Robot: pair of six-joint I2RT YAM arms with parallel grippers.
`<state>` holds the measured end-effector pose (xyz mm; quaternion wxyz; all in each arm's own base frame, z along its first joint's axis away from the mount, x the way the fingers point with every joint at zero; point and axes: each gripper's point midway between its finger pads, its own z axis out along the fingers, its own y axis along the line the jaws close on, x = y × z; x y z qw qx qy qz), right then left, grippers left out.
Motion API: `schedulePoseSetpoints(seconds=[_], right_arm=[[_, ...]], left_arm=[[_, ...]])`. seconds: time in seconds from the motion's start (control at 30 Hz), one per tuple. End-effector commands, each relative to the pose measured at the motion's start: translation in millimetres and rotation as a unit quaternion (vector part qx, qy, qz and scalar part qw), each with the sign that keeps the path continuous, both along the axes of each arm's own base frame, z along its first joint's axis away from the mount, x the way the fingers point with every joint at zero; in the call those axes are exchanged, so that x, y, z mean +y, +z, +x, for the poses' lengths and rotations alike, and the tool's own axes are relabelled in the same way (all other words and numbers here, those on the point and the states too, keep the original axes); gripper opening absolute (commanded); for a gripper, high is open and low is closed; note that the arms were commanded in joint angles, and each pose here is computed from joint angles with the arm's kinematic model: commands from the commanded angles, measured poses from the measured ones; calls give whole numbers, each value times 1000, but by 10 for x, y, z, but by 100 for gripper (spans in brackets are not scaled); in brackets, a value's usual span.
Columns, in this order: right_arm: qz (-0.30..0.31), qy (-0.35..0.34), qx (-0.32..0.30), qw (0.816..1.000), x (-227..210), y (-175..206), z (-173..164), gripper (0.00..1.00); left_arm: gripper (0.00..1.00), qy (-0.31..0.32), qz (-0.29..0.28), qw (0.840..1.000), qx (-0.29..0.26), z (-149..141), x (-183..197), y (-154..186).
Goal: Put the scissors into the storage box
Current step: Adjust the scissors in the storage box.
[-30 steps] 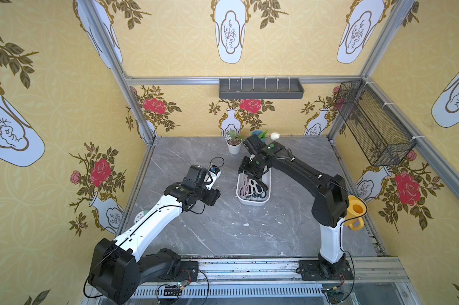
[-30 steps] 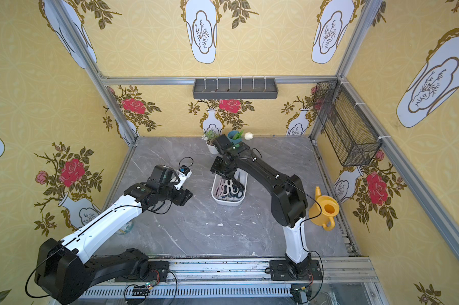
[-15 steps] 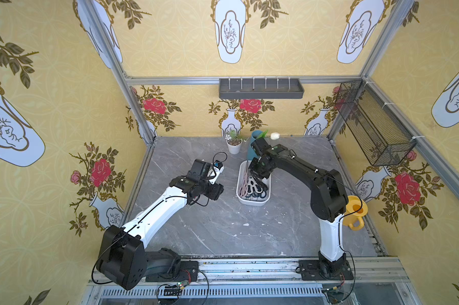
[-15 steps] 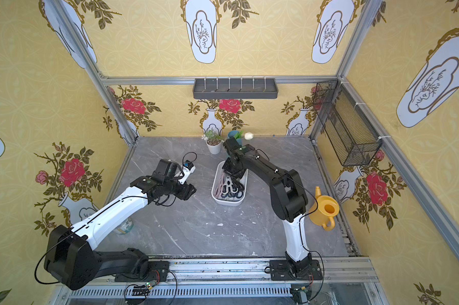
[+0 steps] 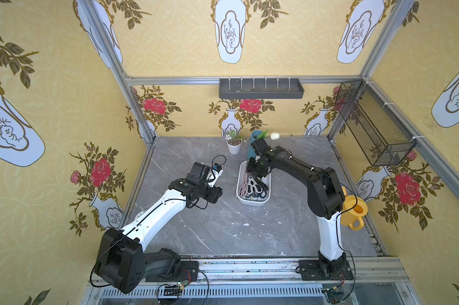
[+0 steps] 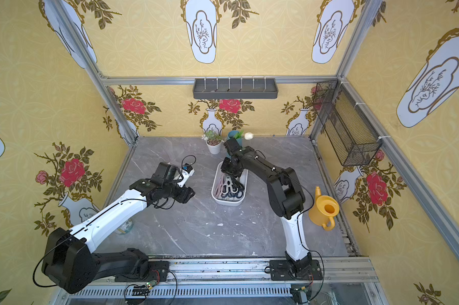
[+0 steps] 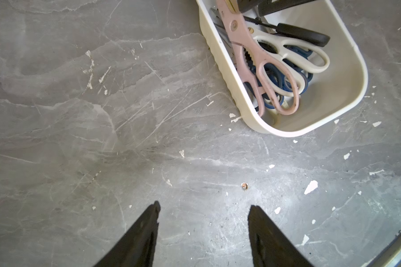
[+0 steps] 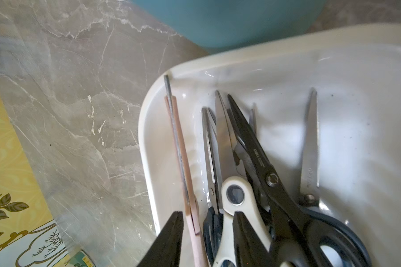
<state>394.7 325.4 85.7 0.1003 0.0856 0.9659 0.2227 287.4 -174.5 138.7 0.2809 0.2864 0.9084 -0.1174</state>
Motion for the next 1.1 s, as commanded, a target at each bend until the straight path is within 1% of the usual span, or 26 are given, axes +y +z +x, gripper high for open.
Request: schedulePoseSetpoints(seconds=[0.0, 0.07, 0.17, 0.23, 0.33, 0.4, 0.47, 0.53, 0.63, 0.73, 0.77, 0.83, 0.93, 1.0, 1.07], right_arm=[[20, 26, -7, 999, 153, -44, 50, 40], [19, 29, -6, 999, 182, -92, 66, 35], [19, 29, 4, 999, 180, -183, 70, 30], [13, 27, 8, 1000, 163, -231, 69, 24], [-2, 11, 7, 1000, 74, -213, 56, 17], [2, -6, 8, 1000, 9, -178, 46, 14], [18, -17, 6, 1000, -10, -133, 19, 12], [28, -21, 3, 999, -19, -77, -11, 11], [25, -23, 1, 999, -41, -41, -64, 12], [21, -32, 0, 999, -111, -50, -104, 18], [18, -34, 0, 999, -131, -59, -116, 20], [13, -35, -3, 999, -157, -42, -119, 29], [-2, -39, -25, 999, -219, 96, -129, 38], [-10, -46, -39, 998, -298, 173, -163, 39], [-30, -61, -50, 996, -438, 209, -210, 36]], left_arm=[[67, 4, 2, 1000, -4, 6, 14, -3], [67, 4, 3, 1000, -4, 2, 22, -13], [67, 5, 5, 1000, -4, 1, 30, -24], [67, 5, 7, 1000, -4, -4, 38, -26], [67, 5, 7, 1000, -4, -11, 45, -27], [67, 6, 9, 1000, -3, -14, 51, -42], [67, 6, 7, 1000, -1, -21, 49, -53], [67, 6, 6, 1000, -2, -20, 44, -50], [67, 7, 6, 1000, -2, -14, 42, -50], [67, 6, 6, 1000, -2, -15, 41, -56], [67, 7, 6, 1000, -1, -17, 43, -59], [67, 6, 6, 1000, -2, -18, 42, -54], [68, 7, 7, 1000, -2, -21, 52, -60], [68, 7, 7, 1000, -2, -26, 50, -56], [68, 8, 7, 1000, -2, -29, 53, -55]])
